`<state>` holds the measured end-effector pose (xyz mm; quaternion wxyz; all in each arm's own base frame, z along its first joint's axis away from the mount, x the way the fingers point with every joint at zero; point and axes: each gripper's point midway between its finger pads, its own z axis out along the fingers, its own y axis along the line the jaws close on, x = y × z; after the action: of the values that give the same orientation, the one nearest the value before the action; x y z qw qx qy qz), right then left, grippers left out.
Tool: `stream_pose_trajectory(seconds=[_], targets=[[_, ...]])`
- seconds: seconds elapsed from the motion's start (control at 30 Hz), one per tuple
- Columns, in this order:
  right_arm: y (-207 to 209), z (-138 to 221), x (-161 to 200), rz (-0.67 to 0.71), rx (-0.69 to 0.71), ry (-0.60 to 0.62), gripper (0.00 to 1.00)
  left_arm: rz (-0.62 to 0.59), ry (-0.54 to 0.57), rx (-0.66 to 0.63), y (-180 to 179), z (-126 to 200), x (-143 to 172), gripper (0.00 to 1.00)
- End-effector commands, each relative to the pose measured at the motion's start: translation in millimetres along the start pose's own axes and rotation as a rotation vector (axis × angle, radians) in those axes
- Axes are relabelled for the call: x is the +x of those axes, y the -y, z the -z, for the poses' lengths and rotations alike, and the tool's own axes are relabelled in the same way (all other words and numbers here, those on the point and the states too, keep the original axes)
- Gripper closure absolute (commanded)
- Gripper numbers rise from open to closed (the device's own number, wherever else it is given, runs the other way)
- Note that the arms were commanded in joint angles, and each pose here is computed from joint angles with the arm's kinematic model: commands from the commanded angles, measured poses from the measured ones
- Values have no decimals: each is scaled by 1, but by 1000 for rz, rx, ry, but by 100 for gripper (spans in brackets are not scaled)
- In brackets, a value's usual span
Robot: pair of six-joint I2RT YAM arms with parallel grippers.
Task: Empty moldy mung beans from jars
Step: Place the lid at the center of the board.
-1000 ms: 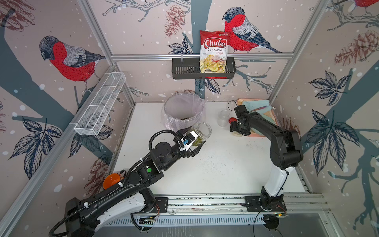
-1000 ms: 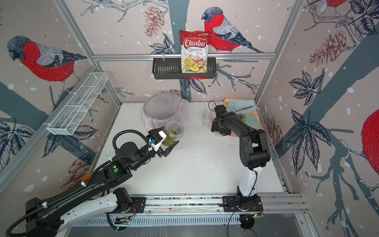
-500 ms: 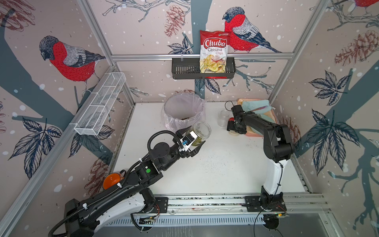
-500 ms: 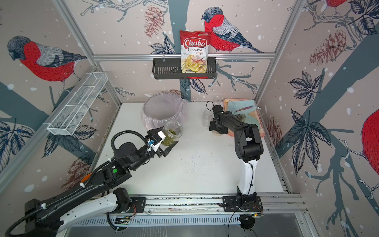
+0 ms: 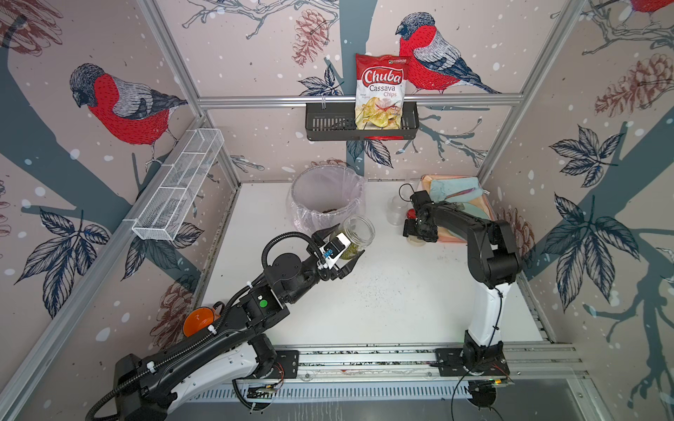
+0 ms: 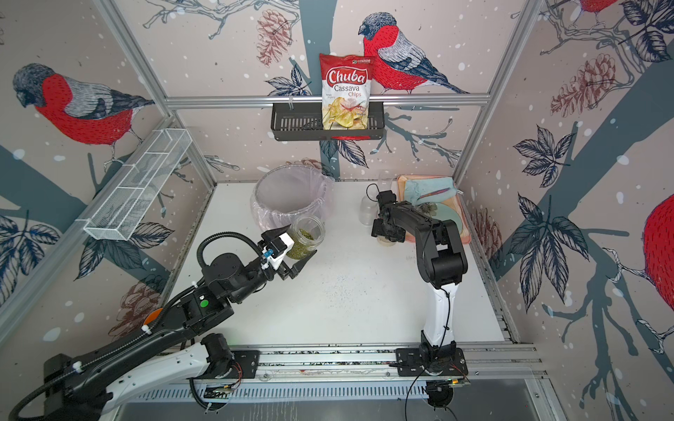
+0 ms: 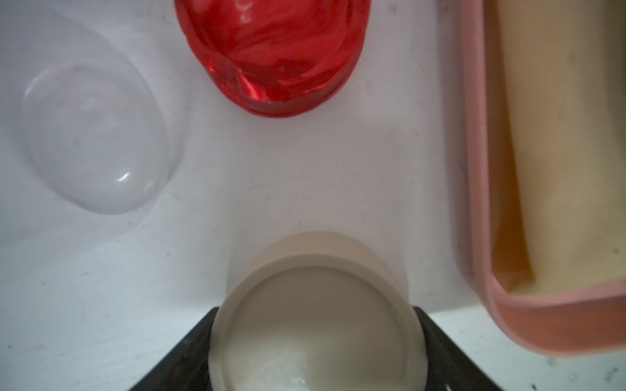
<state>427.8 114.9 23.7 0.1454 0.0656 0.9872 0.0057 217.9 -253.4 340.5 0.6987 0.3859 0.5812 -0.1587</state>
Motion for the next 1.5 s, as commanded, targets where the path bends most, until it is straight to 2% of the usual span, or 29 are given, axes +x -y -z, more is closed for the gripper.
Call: stream_pose_trajectory(seconds=[0.0, 0.47, 0.77, 1.1, 1.47], targets=[[0, -1, 1, -1, -3, -4, 21, 19, 139, -48, -13, 3, -35, 100], [-1, -1, 5, 9, 13, -12, 10, 13, 132, -48, -13, 2, -33, 100], [-4, 8, 0, 13, 24, 7, 0, 14, 132, -54, -14, 2, -33, 100], [-3, 21, -2, 15, 52, 23, 0, 12, 128, -56, -14, 2, -32, 100], [-1, 75, -21, -12, 40, 142, 1, 4, 126, -46, -14, -1, -35, 100]])
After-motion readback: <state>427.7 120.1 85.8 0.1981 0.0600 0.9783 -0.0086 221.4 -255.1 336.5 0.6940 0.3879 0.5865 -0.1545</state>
